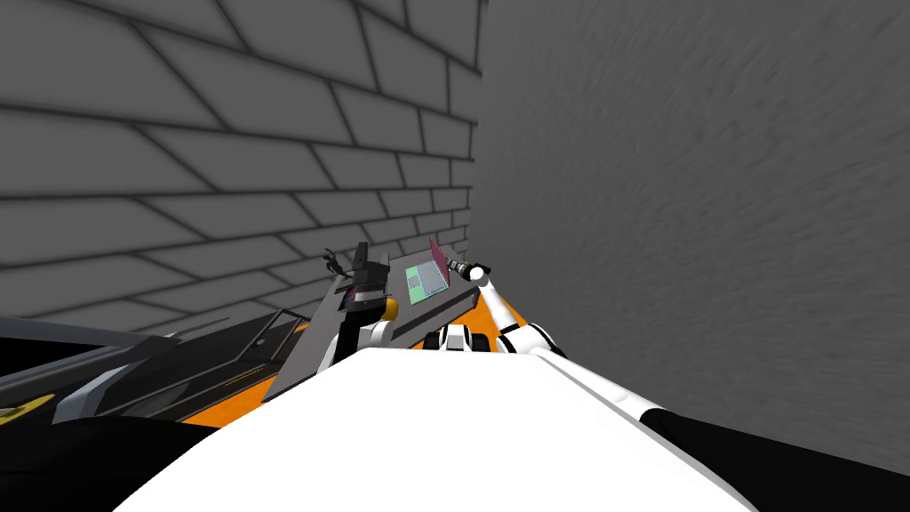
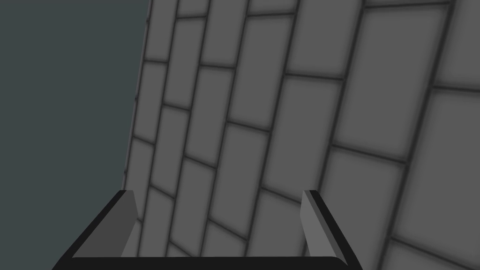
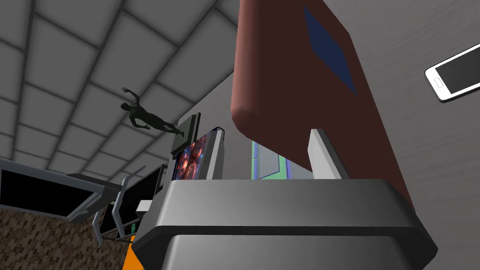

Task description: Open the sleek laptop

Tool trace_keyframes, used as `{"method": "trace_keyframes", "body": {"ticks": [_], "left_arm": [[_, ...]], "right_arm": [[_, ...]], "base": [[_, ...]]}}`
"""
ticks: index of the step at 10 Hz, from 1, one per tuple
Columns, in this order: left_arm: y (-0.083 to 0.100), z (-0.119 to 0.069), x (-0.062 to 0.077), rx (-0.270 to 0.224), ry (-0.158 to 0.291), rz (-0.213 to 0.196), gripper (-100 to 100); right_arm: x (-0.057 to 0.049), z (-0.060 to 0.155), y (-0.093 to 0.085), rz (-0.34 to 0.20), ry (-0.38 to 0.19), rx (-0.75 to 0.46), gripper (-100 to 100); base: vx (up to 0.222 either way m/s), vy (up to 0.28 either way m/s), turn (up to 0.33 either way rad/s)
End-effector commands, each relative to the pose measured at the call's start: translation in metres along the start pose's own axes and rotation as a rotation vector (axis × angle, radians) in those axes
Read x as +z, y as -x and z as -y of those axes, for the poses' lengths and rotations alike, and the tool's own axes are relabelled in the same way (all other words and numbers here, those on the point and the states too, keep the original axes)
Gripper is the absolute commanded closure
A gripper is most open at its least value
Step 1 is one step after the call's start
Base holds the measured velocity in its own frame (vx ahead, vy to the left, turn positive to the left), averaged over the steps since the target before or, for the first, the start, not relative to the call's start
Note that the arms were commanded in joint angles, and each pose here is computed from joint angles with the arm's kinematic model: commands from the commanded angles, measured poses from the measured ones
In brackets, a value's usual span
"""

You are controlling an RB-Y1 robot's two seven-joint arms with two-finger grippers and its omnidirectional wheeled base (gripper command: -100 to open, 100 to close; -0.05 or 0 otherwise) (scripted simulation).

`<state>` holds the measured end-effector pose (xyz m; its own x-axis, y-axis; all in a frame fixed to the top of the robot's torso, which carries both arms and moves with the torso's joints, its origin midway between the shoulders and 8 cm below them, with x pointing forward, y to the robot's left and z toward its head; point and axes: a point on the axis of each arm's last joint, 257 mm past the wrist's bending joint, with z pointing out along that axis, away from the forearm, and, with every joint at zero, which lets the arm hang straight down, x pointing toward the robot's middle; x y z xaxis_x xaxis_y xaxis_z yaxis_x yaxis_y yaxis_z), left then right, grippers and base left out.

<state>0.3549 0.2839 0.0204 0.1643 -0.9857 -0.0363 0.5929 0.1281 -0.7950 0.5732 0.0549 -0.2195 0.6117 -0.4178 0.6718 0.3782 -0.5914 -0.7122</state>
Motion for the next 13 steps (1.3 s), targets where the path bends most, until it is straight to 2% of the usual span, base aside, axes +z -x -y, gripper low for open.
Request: {"method": "trace_keyframes", "body": {"ticks": [1,8,9,10,11,12,13], "left_arm": [[0.000,0.000,0.000,0.000,0.000,0.000,0],[0.000,0.000,0.000,0.000,0.000,0.000,0],[0.000,0.000,0.000,0.000,0.000,0.000,0],[0.000,0.000,0.000,0.000,0.000,0.000,0],[0.000,0.000,0.000,0.000,0.000,0.000,0],[0.000,0.000,0.000,0.000,0.000,0.000,0],[0.000,0.000,0.000,0.000,0.000,0.000,0]], "right_arm": [[0.002,-0.010,-0.003,0.002,0.039,-0.110,100],[0.006,-0.033,-0.014,0.012,0.125,-0.371,100],[0.006,-0.031,-0.013,0.011,0.117,-0.344,100],[-0.004,-0.049,-0.024,0.008,0.146,-0.366,-100],[-0.004,-0.049,-0.024,0.008,0.146,-0.366,-100],[-0.012,-0.062,-0.034,0.006,0.168,-0.373,-100],[-0.016,-0.068,-0.039,0.004,0.177,-0.375,-100]], "base": [[-0.109,0.142,-0.013],[-0.086,0.133,0.003],[-0.028,0.055,-0.003],[-0.003,0.010,0.001],[0.000,0.000,0.000],[0.006,-0.009,0.005],[0.013,-0.019,-0.026]]}}
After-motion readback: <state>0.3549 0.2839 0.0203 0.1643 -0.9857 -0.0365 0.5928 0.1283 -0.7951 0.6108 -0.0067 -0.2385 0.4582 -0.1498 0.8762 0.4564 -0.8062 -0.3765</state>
